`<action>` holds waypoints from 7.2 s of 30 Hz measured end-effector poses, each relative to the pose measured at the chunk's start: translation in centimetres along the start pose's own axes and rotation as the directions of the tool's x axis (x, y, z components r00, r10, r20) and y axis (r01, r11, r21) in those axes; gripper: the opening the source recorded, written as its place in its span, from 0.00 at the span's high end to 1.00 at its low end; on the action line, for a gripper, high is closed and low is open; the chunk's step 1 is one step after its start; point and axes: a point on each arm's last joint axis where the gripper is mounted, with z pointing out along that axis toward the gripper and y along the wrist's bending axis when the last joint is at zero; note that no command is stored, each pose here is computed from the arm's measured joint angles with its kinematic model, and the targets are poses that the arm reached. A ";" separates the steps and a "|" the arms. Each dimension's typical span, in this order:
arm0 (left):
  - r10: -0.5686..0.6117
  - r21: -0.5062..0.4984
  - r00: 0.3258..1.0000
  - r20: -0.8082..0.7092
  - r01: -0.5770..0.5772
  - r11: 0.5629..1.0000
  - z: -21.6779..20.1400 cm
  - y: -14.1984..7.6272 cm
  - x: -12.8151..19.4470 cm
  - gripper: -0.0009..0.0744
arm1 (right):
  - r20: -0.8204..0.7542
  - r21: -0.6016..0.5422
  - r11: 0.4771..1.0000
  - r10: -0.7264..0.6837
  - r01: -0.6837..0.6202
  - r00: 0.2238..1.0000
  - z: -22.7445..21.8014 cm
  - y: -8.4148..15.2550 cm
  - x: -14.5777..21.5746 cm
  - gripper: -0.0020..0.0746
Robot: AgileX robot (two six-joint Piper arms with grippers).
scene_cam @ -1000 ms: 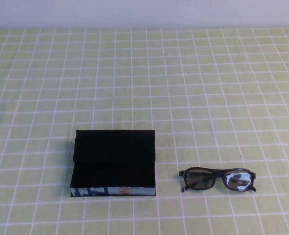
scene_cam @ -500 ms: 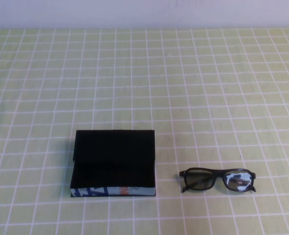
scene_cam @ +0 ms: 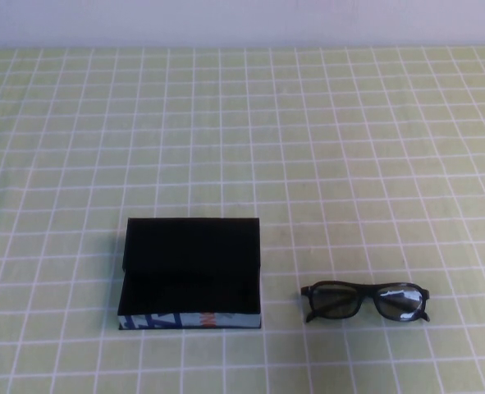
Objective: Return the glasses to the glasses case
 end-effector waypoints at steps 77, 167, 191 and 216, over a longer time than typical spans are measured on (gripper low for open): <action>-0.010 -0.032 0.991 -0.134 0.005 0.999 2.5 0.1 1.0 0.99 | 0.091 -0.840 0.274 -0.779 0.468 0.621 7.7 20.0 -6.5 0.98; 0.454 0.547 0.645 -0.614 -0.066 0.834 10.8 -8.3 13.2 0.99 | -0.190 -0.838 0.546 -0.336 0.026 0.923 16.1 27.1 -13.2 0.99; 0.496 0.485 0.574 -0.652 -0.188 0.854 13.9 -8.0 16.1 0.99 | -0.200 -0.953 0.290 -0.372 -0.091 0.907 17.8 30.1 -10.3 0.99; 0.498 0.483 0.578 -0.647 -0.194 0.854 14.1 -8.1 16.1 0.99 | -0.216 -0.948 0.304 -0.384 -0.098 0.898 18.1 30.4 -9.9 0.99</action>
